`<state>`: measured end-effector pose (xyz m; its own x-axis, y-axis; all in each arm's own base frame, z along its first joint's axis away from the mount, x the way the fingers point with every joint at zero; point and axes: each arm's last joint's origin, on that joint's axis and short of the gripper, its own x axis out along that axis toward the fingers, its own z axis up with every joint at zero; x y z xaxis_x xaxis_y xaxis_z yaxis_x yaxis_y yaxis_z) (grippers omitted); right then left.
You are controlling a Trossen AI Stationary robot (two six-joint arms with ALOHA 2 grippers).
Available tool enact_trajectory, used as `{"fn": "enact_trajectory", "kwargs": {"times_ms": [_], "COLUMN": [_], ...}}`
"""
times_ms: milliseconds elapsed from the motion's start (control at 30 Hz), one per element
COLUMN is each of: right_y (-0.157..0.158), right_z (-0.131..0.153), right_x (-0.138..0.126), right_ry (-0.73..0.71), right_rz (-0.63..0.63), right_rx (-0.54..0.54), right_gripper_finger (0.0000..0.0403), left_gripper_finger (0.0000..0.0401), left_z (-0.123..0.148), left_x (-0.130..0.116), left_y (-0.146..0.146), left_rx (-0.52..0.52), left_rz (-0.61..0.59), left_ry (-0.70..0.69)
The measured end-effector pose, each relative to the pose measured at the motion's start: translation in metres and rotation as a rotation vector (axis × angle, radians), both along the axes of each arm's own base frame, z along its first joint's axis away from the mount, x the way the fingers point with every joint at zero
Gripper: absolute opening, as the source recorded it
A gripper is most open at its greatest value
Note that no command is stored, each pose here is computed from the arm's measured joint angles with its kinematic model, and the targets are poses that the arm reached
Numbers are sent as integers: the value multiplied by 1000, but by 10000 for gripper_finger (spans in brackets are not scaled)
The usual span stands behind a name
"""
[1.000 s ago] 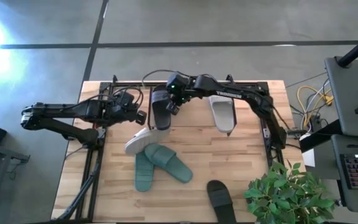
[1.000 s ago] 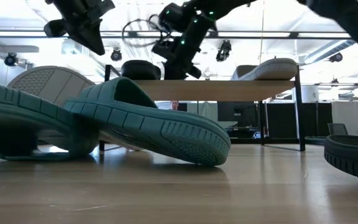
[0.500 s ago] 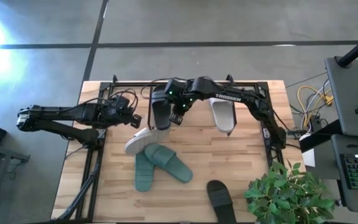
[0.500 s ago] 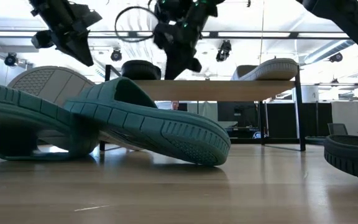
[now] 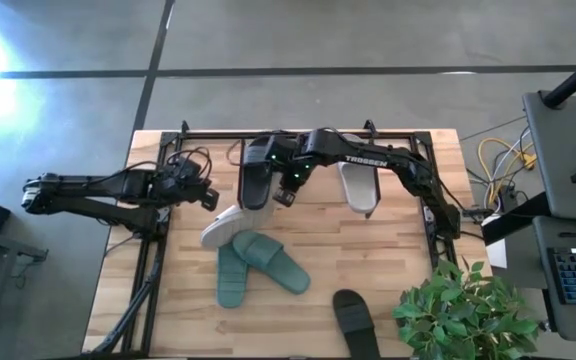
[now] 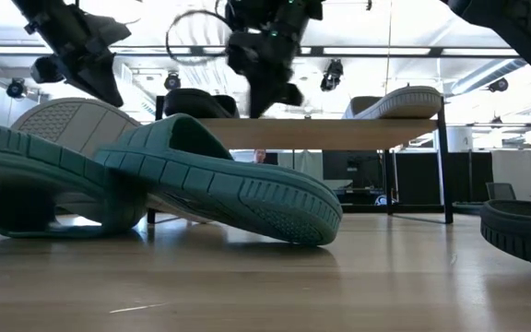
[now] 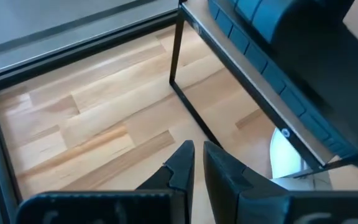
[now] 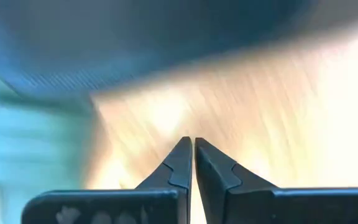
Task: Pick and place slides into the shelf
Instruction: Put the black slide on the shelf
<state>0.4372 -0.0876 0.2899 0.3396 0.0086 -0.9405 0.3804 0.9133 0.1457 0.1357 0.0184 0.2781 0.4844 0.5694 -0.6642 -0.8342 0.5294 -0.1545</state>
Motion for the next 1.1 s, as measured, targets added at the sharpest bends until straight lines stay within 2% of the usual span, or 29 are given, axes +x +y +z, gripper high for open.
{"fn": "enact_trajectory", "kwargs": {"times_ms": [100,233,333,433,533,633,800,967,1100], "right_y": [8,39,70,100,136,179,236,261,261], "right_z": [6,36,60,74,81,74,48,36,32], "right_x": [-16,-38,-53,-64,-77,-87,-93,-99,-99], "right_ry": [121,120,56,15,38,102,171,194,206], "right_rz": [27,206,308,296,258,234,196,172,165], "right_rx": [-9,-22,-41,-23,-10,6,-54,-113,-133], "right_gripper_finger": [13,13,13,13,13,13,13,13,35], "left_gripper_finger": [20,20,20,20,20,20,20,26,62], "left_z": [-1,0,1,2,4,6,9,11,11], "left_x": [-3,-7,-9,-12,-15,-18,-23,-27,-29], "left_y": [0,-1,-3,-3,-3,-3,-4,-4,-4], "left_rx": [17,50,81,131,191,241,287,293,217], "left_rz": [-26,-156,-272,-342,-408,-469,-538,-536,-475], "left_ry": [12,69,116,151,184,214,230,211,135]}}
